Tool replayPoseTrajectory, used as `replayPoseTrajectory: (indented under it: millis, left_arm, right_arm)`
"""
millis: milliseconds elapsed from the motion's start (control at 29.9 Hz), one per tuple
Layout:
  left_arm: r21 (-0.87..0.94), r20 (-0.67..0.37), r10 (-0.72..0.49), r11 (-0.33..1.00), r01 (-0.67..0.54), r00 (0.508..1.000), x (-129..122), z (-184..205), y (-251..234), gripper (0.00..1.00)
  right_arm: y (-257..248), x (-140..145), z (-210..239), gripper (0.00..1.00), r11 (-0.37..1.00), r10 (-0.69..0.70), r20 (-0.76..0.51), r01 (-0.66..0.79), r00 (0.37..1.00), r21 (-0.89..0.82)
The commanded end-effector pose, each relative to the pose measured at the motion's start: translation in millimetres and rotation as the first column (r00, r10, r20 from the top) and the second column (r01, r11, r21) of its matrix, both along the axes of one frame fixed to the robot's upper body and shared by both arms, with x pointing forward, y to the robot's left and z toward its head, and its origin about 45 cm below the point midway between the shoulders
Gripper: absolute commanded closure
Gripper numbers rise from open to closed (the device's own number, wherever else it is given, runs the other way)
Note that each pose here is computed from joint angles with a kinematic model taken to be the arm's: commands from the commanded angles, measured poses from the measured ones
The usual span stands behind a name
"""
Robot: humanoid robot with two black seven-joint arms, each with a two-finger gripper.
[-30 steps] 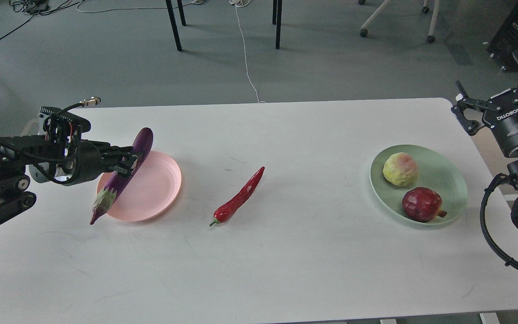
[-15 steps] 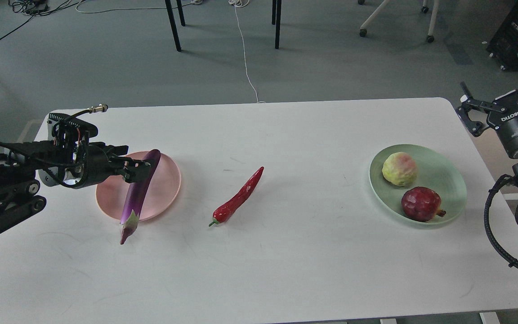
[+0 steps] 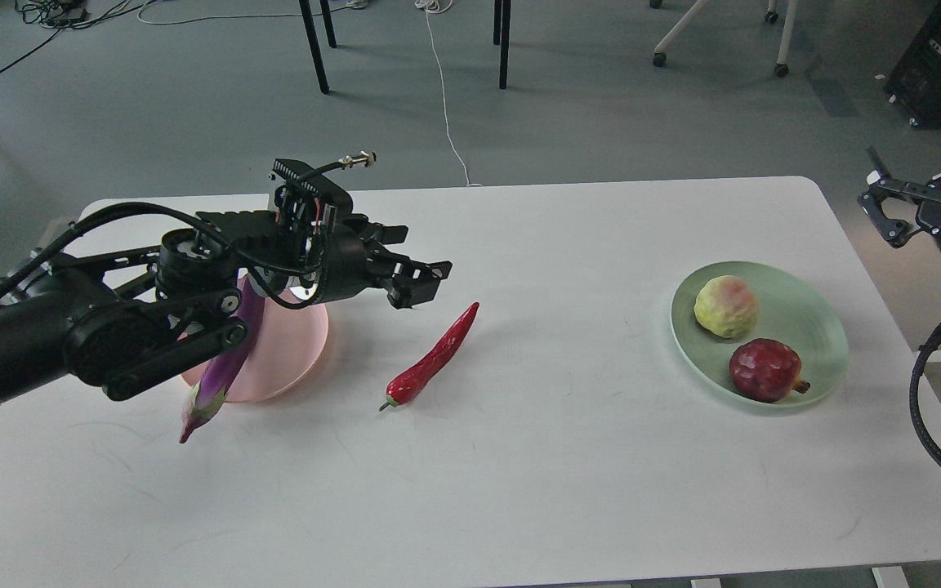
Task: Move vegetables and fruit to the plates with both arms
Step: 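Reach the left gripper to the red chili pepper and grasp it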
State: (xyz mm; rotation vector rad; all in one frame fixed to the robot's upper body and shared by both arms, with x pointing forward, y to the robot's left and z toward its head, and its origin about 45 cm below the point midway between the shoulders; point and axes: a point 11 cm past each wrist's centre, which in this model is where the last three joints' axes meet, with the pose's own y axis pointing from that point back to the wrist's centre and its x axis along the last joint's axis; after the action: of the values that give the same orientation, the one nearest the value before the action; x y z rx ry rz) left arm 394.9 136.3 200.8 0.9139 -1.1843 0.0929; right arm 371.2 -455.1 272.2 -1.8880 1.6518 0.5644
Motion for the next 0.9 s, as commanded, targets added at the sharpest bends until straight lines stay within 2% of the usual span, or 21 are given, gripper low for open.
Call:
replayPoseTrajectory:
  millis: [0, 167, 201, 435, 669, 736, 870]
  left_arm:
    - [0.048, 0.014, -0.076, 0.996, 0.075, 0.997, -12, -13, -21, 0.18]
    - [0.048, 0.014, -0.076, 0.996, 0.075, 0.997, -12, -13, -21, 0.18]
    - [0.186, -0.031, -0.147, 0.971, 0.150, 0.989, -36, -57, -15, 0.19]
    - [0.200, -0.102, -0.090, 0.974, 0.109, 0.991, -51, -93, 6, 0.24]
    - [0.237, -0.081, -0.073, 0.967, 0.091, 0.994, -45, -97, 17, 0.30]
    - [0.236, -0.080, -0.071, 0.968, 0.088, 0.994, -44, -96, 17, 0.39]
    - [0.235, -0.078, -0.071, 0.968, 0.087, 0.994, -43, -95, 17, 0.66]
  right_arm:
    - [-7, -2, 3, 0.01, 1.000, -0.012, 0.000, 0.012, 1.000, -0.016]
    - [-7, -2, 3, 0.01, 1.000, -0.012, 0.000, 0.012, 1.000, -0.016]
    - [-19, -8, 2, 0.01, 0.999, -0.036, -0.012, 0.035, 0.999, -0.036]
    - [-17, -8, 1, 0.01, 0.999, -0.031, -0.014, 0.031, 0.999, -0.031]
    - [-18, -7, 4, 0.01, 0.999, -0.035, -0.005, 0.035, 0.999, -0.029]
    - [-19, -8, 3, 0.01, 0.999, -0.036, -0.007, 0.036, 0.999, -0.030]
    - [-19, -8, 3, 0.01, 0.999, -0.038, -0.007, 0.038, 0.999, -0.031]
